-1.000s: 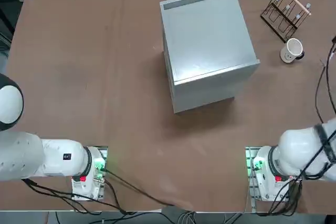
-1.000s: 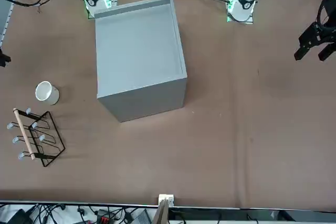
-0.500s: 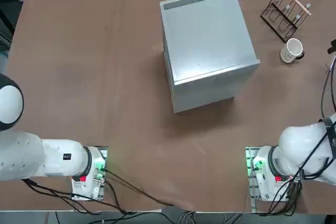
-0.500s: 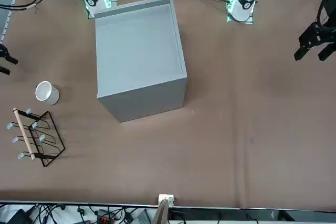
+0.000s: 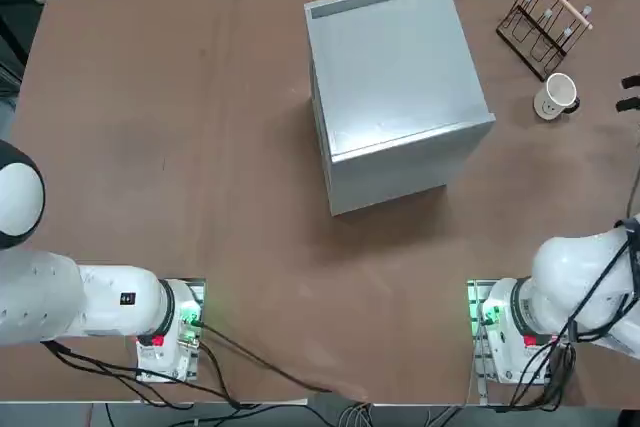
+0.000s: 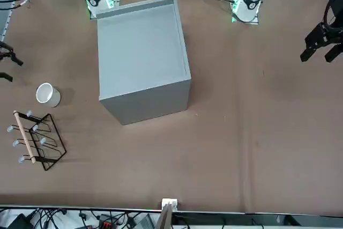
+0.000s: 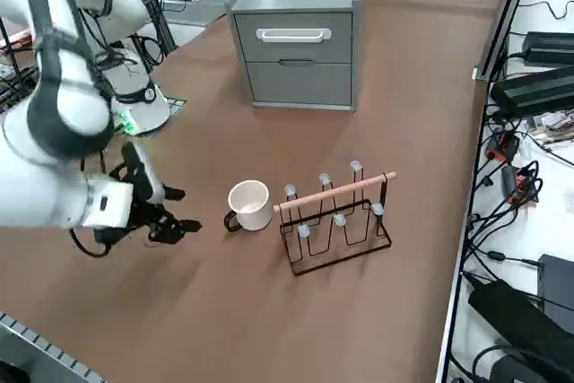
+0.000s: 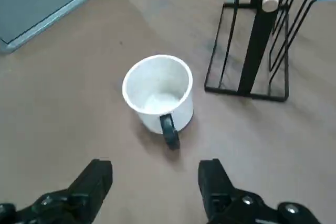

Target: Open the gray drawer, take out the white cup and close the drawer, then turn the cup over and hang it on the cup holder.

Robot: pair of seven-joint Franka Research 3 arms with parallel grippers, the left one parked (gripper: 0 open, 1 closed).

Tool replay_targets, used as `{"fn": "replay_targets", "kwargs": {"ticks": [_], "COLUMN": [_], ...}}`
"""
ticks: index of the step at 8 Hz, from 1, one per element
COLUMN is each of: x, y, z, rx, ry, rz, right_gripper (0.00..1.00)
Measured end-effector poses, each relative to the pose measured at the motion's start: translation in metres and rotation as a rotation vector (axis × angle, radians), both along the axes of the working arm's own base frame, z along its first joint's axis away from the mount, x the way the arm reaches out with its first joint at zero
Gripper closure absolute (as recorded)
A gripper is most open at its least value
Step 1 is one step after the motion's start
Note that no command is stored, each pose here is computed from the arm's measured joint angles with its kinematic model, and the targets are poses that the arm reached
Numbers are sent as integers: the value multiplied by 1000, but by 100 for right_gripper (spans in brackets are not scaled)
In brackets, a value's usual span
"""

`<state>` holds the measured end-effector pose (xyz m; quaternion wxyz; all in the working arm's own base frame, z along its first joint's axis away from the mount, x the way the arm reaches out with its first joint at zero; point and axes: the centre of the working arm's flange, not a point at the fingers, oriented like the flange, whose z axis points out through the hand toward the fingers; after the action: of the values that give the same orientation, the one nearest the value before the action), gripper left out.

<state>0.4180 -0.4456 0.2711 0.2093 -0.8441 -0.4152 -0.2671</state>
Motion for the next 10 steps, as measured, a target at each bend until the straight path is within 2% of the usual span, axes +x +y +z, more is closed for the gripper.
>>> {"fn": "replay_targets", "kwargs": {"ticks": [3, 6, 8, 10], "x": [-12, -11, -7, -7], "y": [4, -1, 2, 10], "z": [-77, -92, -99, -126], "rx": [140, 167, 184, 237], "ry": [-206, -290, -307, -360], "rz": [56, 122, 151, 146], "right_gripper": [0, 0, 0, 0]}}
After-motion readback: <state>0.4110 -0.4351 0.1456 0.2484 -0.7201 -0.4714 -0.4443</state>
